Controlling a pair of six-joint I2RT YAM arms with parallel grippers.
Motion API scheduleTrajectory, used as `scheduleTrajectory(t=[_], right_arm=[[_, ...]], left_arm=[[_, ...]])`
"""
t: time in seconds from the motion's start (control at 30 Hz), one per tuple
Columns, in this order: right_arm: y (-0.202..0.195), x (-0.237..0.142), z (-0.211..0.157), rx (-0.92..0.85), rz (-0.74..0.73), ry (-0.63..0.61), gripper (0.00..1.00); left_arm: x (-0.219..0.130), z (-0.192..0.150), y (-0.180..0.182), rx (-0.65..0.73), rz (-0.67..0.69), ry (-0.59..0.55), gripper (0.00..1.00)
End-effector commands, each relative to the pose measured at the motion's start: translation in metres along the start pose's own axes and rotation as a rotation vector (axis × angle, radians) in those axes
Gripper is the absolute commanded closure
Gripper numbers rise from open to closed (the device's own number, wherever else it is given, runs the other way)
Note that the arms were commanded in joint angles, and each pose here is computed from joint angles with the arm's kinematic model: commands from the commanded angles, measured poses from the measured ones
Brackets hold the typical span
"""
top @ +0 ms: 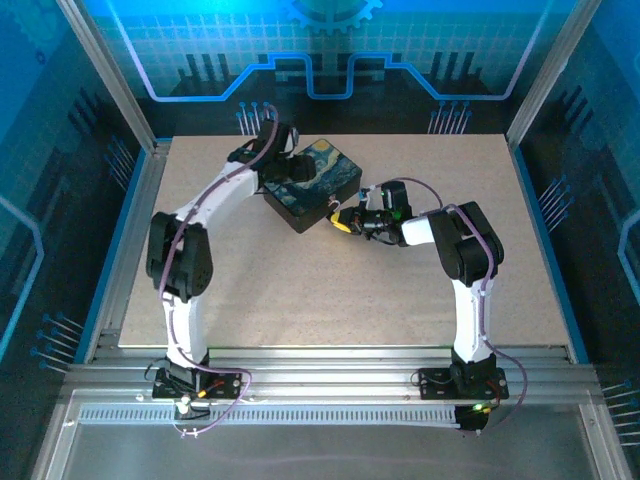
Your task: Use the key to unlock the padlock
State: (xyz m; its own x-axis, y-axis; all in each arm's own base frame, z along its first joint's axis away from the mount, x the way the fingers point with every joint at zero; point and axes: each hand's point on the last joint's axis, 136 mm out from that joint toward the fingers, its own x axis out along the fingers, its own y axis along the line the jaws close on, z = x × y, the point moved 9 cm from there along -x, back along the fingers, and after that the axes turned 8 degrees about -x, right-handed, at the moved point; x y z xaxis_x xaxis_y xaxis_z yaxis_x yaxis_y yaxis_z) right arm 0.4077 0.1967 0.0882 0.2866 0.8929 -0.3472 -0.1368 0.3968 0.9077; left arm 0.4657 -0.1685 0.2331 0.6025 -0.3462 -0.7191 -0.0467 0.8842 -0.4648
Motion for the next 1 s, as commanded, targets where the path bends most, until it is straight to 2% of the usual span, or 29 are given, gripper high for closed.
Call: scheduleTrajectory(t=[0.0,0.3,0.53,0.77,0.97], right_arm=[[0.012,-0.005,0.006,-0.051,0.028,-0.025,1.00],[0.024,-0.018,0.013,-0.058,0.092,-0.082,1.00],[0.036,-0.032,0.021,-0.065,0.162,-0.160,1.00],[0.018,-0.040,0.030,-0.046,0.087,-0.216,1.00],[-0.004,-0.043,0.034,-0.050,0.006,-0.188,1.00]], left_arm=[[0.039,-0.006,0.005,-0.048,-0.020,0.024,0.44],[0.065,-0.026,0.027,-0.029,0.059,0.061,0.44],[0.081,-0.058,0.052,-0.035,0.153,0.180,0.45],[0.076,-0.076,0.066,-0.053,0.189,0.213,0.45],[0.070,-0.075,0.069,-0.069,0.189,0.208,0.45]])
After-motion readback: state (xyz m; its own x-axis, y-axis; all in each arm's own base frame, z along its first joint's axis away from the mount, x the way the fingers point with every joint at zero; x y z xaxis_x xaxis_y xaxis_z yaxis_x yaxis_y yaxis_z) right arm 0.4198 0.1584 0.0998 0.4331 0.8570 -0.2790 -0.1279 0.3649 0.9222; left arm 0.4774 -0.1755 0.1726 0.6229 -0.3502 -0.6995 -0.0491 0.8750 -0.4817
